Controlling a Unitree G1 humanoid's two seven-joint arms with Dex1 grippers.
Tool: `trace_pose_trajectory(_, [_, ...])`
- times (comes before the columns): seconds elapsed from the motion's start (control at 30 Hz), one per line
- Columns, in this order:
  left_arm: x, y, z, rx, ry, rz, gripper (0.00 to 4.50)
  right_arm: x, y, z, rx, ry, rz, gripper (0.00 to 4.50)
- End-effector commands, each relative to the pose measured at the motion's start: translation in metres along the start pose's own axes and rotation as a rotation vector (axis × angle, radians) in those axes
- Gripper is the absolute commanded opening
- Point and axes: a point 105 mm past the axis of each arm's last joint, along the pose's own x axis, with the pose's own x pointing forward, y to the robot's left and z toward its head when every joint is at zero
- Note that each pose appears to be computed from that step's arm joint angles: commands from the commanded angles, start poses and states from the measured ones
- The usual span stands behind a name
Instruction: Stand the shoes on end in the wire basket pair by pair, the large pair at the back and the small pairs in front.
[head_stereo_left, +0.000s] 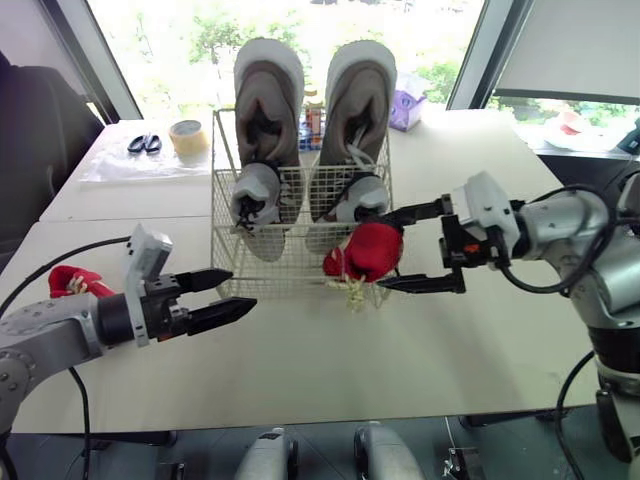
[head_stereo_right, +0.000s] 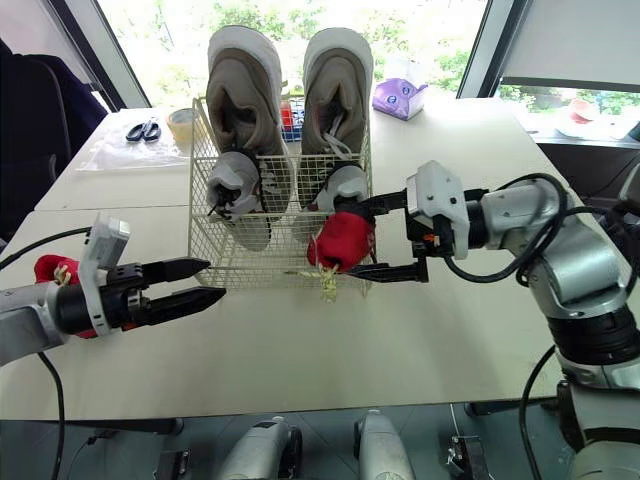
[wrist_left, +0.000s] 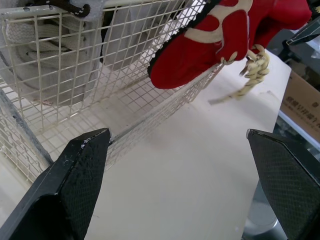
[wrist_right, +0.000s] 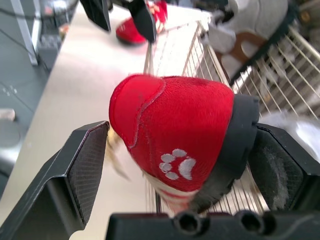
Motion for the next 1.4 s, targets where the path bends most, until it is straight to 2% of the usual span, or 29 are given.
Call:
trace_pose_trajectory(0.03, [-0.005, 0.006, -0.004, -0.015, 0.026, 0.036, 4.5, -0.009, 0.001, 0.007, -0.043, 0.012, -0.006, 4.44])
trace_pose_trajectory(0.23, [-0.003, 0.008, -0.003, -0.021, 0.018, 0.036, 4.5, -0.006, -0.011, 0.013, -0.084, -0.008, -0.068, 4.44])
trace_pose_trajectory(0.33, [0.0, 0.006, -0.002, -0.019, 0.015, 0.029, 4.5, -0.002, -0.023, 0.015, -0.152, -0.029, -0.123, 4.44])
trace_pose_trajectory(0.43, [0.001, 0.006, 0.0, -0.018, 0.012, 0.029, 4.5, -0.001, -0.03, 0.012, -0.251, 0.016, -0.146, 4.44])
trace_pose_trajectory(0.53, [0.001, 0.006, 0.0, -0.018, 0.012, 0.031, 4.5, -0.001, -0.028, 0.013, -0.215, -0.009, -0.122, 4.44])
trace_pose_trajectory(0.83, [-0.003, 0.007, 0.002, -0.023, 0.002, 0.052, 4.5, -0.012, -0.028, 0.054, -0.102, -0.195, -0.113, 4.44])
trace_pose_trajectory(0.97, [-0.015, 0.003, 0.021, -0.067, -0.08, 0.012, 4.5, -0.016, -0.03, 0.081, -0.104, -0.279, -0.119, 4.44])
trace_pose_trajectory(1.03, [-0.032, 0.01, 0.04, -0.09, -0.145, 0.041, 4.5, -0.018, -0.032, 0.092, -0.11, -0.305, -0.122, 4.44])
trace_pose_trajectory(1.1, [-0.06, 0.034, 0.066, -0.095, -0.244, 0.193, 4.5, -0.022, -0.033, 0.105, -0.098, -0.34, -0.104, 4.44])
trace_pose_trajectory(1.2, [-0.093, 0.061, 0.088, -0.088, -0.31, 0.408, 4.5, -0.025, -0.032, 0.116, -0.075, -0.374, -0.071, 4.44])
trace_pose_trajectory(1.3, [-0.132, 0.095, 0.098, -0.127, -0.276, 0.689, 4.5, -0.026, -0.027, 0.123, -0.081, -0.379, -0.024, 4.44])
trace_pose_trajectory(1.37, [-0.164, 0.126, 0.088, -0.207, -0.183, 0.971, 4.5, -0.021, -0.021, 0.119, -0.088, -0.332, 0.036, 4.44])
trace_pose_trajectory(1.4, [-0.184, 0.142, 0.076, -0.309, -0.149, 1.138, 4.5, -0.02, -0.016, 0.116, -0.078, -0.312, 0.078, 4.44])
